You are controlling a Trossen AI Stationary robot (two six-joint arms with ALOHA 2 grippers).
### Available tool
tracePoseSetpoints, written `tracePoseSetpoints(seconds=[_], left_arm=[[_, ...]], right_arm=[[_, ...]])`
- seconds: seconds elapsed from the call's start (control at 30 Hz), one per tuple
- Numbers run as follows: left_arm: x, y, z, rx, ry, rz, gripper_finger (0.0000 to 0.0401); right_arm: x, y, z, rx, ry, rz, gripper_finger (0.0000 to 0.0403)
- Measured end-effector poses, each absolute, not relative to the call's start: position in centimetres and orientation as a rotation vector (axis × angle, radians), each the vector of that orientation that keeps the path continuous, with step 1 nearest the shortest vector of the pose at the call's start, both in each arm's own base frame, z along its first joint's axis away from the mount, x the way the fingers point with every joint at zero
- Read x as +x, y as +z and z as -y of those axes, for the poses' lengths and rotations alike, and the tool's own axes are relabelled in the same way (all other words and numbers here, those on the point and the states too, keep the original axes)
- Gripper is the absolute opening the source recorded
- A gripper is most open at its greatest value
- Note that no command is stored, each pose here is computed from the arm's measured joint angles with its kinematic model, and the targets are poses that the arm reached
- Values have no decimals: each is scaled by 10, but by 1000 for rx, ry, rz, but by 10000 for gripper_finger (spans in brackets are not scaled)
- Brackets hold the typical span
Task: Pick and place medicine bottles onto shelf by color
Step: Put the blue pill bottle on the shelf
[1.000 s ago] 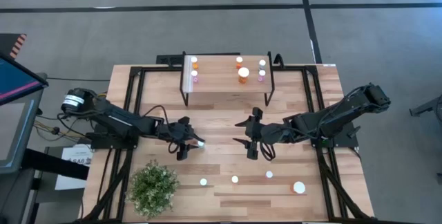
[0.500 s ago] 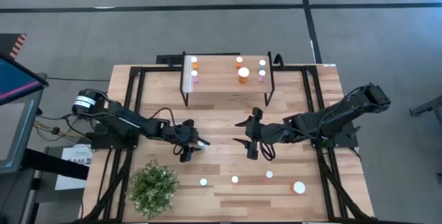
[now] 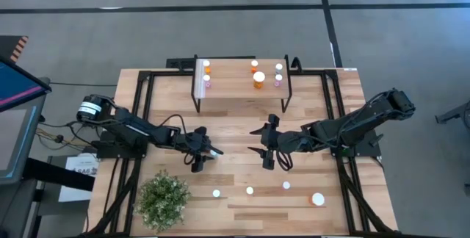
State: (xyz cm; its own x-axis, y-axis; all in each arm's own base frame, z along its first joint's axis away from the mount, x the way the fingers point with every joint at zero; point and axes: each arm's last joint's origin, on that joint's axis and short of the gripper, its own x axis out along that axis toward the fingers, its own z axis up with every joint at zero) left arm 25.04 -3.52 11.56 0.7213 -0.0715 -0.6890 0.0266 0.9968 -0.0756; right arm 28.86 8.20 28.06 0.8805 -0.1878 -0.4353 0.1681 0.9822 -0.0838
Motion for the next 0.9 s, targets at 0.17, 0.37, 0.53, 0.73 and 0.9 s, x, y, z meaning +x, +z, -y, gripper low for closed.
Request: tracePoseSetpoints(seconds=[0.17, 0.37, 0.53, 0.73, 0.9], left_arm=[[251, 116, 35, -61, -54, -761, 142], [251, 116, 35, -46, -60, -760, 116], [254, 119, 34, -49, -58, -751, 100], [268, 132, 28, -89, -59, -727, 89], [281, 147, 24, -133, -22, -726, 87]], right_arm=[[289, 281, -82, -44, -186, -458, 265], [289, 281, -82, -43, -186, -458, 265], [289, 281, -82, -40, -186, -456, 265], [291, 279, -80, -13, -197, -455, 265], [294, 284, -77, 13, -204, -404, 265]])
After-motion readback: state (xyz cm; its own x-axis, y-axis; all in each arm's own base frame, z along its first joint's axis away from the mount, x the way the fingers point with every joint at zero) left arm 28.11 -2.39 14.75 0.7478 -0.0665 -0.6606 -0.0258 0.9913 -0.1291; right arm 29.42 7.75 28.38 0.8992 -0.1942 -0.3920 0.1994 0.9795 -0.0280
